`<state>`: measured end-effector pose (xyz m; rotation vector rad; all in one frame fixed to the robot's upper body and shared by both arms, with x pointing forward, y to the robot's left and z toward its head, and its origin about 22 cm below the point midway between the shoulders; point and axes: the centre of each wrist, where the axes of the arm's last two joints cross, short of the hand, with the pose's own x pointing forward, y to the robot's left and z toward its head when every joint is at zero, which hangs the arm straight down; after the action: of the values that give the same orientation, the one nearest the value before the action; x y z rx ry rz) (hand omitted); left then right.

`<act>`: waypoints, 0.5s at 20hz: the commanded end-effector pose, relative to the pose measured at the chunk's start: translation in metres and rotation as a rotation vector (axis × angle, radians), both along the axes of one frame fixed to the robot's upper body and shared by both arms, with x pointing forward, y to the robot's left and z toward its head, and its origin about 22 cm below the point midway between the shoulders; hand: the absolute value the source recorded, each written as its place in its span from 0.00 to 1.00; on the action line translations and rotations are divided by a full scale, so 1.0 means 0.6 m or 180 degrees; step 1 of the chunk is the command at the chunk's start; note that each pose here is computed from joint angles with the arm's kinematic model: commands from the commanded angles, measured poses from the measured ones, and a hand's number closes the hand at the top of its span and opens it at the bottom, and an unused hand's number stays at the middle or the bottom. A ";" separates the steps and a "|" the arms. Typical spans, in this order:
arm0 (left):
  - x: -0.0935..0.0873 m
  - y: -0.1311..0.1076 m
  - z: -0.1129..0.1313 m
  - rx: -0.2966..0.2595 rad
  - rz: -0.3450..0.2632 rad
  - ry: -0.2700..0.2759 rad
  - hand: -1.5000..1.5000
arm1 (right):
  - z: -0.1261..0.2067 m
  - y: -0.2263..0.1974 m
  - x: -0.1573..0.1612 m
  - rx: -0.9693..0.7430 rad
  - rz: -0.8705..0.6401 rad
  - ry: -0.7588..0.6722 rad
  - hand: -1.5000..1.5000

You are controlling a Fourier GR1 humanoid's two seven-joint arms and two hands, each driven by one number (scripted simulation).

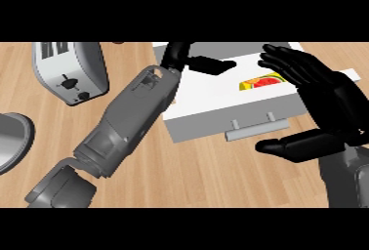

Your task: Pick up the cup, place it into the drawer and close the drawer

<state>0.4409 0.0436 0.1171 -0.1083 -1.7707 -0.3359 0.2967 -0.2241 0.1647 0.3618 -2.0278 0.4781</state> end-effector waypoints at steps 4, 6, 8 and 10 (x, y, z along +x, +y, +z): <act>-0.004 0.000 0.007 -0.0723 -0.0058 -0.0259 0.00 | -0.019 0.041 -0.009 -0.0311 0.1043 0.0221 1.00; -0.001 -0.009 0.029 -0.0827 -0.0028 -0.0333 0.00 | -0.024 0.035 -0.003 -0.0708 0.1124 0.0331 1.00; 0.000 -0.003 0.020 -0.0908 0.0160 -0.0319 0.00 | -0.021 0.012 -0.012 -0.1282 0.1136 0.0431 1.00; 0.001 -0.003 0.020 -0.0893 0.0187 -0.0360 0.00 | -0.026 0.010 -0.028 -0.1562 0.1108 0.0483 1.00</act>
<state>0.4404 0.0409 0.1285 -0.2477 -1.8998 -0.1094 0.2893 -0.2126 0.1532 0.5095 -1.7643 0.9391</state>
